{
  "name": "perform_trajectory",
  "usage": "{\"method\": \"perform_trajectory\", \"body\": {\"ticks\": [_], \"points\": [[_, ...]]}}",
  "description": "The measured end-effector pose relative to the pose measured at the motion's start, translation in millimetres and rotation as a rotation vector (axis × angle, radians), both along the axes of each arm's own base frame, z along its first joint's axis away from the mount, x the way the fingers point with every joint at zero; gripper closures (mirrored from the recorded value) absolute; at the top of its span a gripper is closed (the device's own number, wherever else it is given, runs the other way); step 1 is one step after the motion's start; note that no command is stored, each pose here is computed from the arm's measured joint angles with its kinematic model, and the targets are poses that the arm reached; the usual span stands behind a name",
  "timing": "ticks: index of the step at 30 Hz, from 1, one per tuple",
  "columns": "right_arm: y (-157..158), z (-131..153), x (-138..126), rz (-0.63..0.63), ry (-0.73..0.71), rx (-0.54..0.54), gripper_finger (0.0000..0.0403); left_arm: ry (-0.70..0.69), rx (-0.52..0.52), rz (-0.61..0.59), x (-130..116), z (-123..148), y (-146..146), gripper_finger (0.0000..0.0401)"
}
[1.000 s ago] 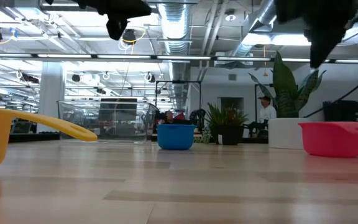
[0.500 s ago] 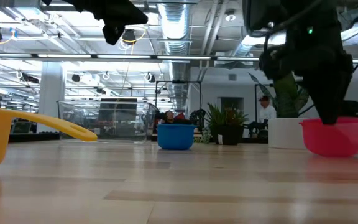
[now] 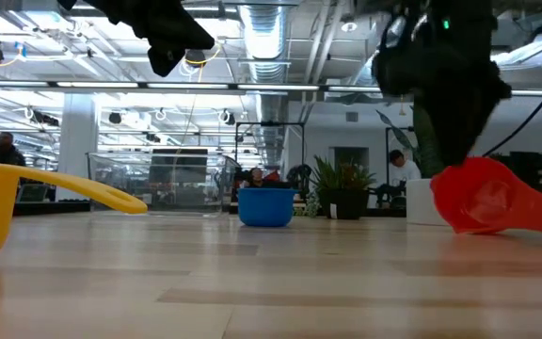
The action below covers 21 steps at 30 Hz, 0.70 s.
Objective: Nest measuring cups in basket
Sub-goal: Put the red measuring cup into the transparent bin
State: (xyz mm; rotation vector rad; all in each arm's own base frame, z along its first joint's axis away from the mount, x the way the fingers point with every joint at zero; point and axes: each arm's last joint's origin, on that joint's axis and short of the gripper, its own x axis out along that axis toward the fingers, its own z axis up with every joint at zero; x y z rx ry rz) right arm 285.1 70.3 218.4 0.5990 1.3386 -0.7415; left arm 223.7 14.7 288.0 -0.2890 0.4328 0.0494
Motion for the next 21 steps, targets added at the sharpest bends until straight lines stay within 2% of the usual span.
{"method": "perform_trajectory", "body": {"ticks": [5,15,18,21], "points": [[1.3,29.6,-6.2,-0.037,-0.064,-0.094,0.0296,0.018,-0.001,0.000,-0.7,-1.6,-0.1,0.0401],[15.2,38.2,-23.3,-0.108,-0.054,-0.133,0.0297,0.031,-0.002,0.000,-1.3,-2.7,-0.1,0.0401],[20.6,38.0,-22.2,-0.095,-0.069,-0.093,0.0297,0.031,-0.002,0.001,-1.3,-2.7,-0.1,0.0401],[22.8,37.9,-18.7,-0.014,-0.079,-0.048,0.0297,0.031,0.007,0.006,-1.3,-2.7,0.2,0.0401]]}}
